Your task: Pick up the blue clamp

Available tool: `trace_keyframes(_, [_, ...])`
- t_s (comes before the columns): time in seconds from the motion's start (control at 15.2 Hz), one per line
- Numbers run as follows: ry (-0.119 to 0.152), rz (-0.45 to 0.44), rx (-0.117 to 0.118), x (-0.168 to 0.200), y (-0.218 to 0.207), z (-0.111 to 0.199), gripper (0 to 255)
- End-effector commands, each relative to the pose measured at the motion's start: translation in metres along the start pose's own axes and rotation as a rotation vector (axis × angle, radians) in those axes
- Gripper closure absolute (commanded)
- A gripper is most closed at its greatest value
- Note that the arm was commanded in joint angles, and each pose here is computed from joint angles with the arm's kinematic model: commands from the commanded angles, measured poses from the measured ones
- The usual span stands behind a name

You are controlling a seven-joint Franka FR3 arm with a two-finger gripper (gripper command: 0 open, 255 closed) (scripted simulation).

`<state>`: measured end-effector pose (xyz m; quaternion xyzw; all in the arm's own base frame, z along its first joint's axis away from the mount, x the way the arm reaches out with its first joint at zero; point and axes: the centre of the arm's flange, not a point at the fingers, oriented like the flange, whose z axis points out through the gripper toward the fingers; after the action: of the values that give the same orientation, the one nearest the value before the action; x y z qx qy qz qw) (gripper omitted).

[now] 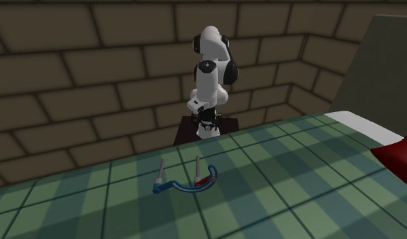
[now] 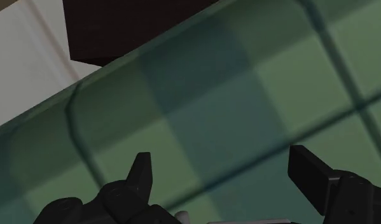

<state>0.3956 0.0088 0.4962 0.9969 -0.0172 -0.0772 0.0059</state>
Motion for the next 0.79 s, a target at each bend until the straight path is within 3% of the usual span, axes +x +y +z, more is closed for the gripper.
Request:
trace_keyframes(0.0, [0.019,-0.018,-0.007,0.021,0.004,0.006,0])
trace_keyframes(0.73, [0.11,-0.111,-0.046,0.15,0.01,0.024,0])
